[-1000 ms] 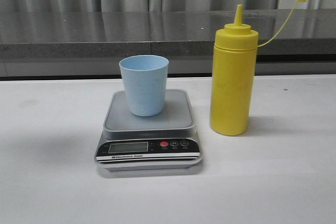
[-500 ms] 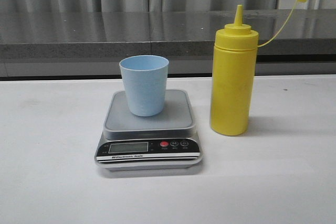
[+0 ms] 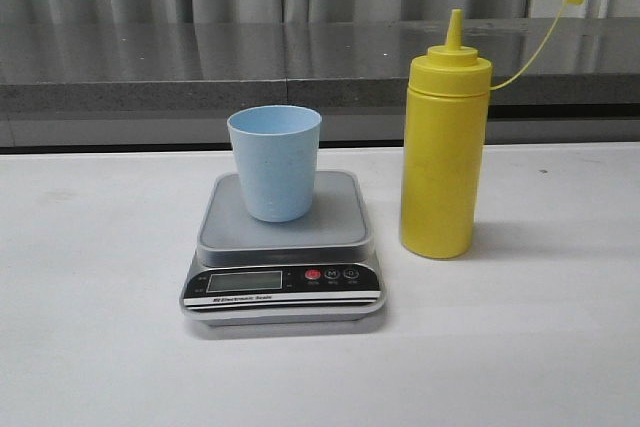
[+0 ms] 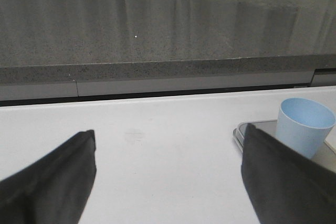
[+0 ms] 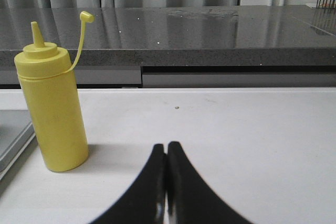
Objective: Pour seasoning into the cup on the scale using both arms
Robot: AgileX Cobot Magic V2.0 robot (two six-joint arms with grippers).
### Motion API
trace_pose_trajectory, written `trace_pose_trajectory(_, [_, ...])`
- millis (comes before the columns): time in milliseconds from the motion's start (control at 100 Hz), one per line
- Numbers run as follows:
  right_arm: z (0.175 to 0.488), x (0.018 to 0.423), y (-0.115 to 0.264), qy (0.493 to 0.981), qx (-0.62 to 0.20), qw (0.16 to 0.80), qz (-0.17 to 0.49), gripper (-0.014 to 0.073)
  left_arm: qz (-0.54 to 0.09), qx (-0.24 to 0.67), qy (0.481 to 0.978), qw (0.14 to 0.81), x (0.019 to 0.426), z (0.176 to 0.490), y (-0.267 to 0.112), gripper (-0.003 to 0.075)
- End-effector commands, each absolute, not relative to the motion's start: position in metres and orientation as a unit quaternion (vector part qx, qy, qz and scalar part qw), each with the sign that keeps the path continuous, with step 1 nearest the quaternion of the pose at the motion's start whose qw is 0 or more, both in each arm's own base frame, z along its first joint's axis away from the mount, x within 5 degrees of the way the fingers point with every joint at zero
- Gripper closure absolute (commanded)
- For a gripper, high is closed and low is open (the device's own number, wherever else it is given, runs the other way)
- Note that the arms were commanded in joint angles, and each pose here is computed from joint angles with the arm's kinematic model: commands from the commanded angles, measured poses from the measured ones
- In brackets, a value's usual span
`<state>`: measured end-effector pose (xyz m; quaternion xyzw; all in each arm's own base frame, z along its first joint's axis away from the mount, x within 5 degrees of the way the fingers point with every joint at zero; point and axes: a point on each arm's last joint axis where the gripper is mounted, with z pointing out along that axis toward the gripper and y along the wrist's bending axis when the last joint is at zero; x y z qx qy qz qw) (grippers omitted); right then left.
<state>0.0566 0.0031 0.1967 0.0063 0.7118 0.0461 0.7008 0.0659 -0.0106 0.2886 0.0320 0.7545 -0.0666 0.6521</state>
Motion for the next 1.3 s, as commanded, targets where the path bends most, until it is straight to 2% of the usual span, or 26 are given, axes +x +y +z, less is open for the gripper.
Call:
trace_pose_trajectory(0, [0.213, 0.054, 0.003, 0.667, 0.003, 0.744, 0.045, 0.0662, -0.075, 0.021, 0.722, 0.688, 0.061, 0.300, -0.010, 0.0230])
trace_pose_trajectory(250, [0.213, 0.054, 0.003, 0.667, 0.003, 0.744, 0.045, 0.0662, -0.075, 0.021, 0.719, 0.691, 0.059, 0.300, -0.009, 0.0430])
trace_pose_trajectory(520, [0.213, 0.054, 0.003, 0.667, 0.003, 0.744, 0.045, 0.0662, -0.073, 0.022, 0.720, 0.690, 0.060, 0.298, -0.009, 0.0742])
trace_pose_trajectory(810, [0.213, 0.054, 0.003, 0.667, 0.003, 0.744, 0.046, 0.0662, -0.072, 0.023, 0.720, 0.690, 0.060, 0.298, -0.009, 0.0740])
trace_pose_trajectory(860, [0.217, 0.053, 0.003, 0.651, 0.002, 0.758, 0.047, 0.0662, -0.072, 0.023, 0.720, 0.690, 0.060, 0.298, -0.009, 0.0740])
trace_pose_trajectory(980, [0.229, 0.051, 0.003, 0.631, 0.012, 0.773, 0.062, 0.0662, -0.072, 0.023, 0.720, 0.690, 0.060, 0.298, -0.009, 0.0740])
trace_pose_trajectory(1290, [0.283, 0.057, 0.004, 0.661, 0.032, 0.745, 0.084, 0.0662, -0.072, 0.022, 0.719, 0.691, 0.060, 0.298, -0.009, 0.0740])
